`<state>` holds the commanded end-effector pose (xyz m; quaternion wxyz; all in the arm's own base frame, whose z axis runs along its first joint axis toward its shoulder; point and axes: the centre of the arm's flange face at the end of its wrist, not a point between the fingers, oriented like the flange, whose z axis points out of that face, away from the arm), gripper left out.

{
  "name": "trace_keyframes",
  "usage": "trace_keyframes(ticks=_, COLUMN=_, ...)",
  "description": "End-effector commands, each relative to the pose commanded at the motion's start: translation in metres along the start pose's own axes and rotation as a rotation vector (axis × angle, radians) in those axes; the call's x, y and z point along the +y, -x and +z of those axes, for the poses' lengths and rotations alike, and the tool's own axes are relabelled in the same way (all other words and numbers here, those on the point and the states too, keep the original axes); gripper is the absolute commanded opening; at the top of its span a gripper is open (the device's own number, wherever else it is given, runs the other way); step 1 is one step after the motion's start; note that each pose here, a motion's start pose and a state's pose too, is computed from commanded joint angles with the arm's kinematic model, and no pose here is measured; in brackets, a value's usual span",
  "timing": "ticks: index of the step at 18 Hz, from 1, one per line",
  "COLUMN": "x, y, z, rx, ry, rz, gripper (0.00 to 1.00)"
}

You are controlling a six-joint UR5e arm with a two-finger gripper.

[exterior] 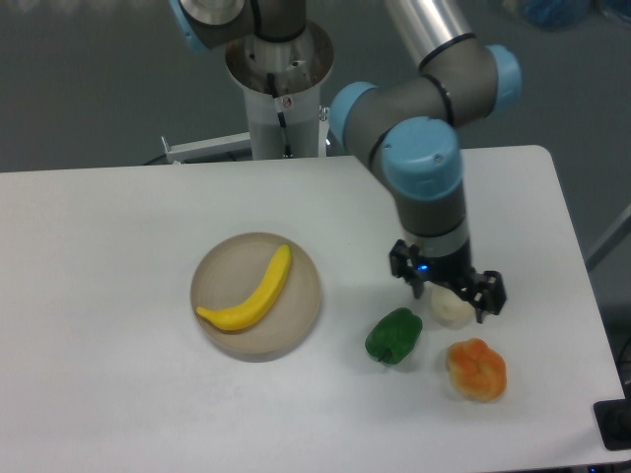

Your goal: Place bananas on a plate

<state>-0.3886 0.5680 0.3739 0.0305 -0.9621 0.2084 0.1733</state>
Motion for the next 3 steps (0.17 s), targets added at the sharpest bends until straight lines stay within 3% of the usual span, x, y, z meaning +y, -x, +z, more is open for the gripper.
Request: trace_keyframes(ticks=3, x=0.0054, y=0.0055, z=0.0008, rx=-0.003, ry=-0.001, rz=-0.011, gripper=1.0)
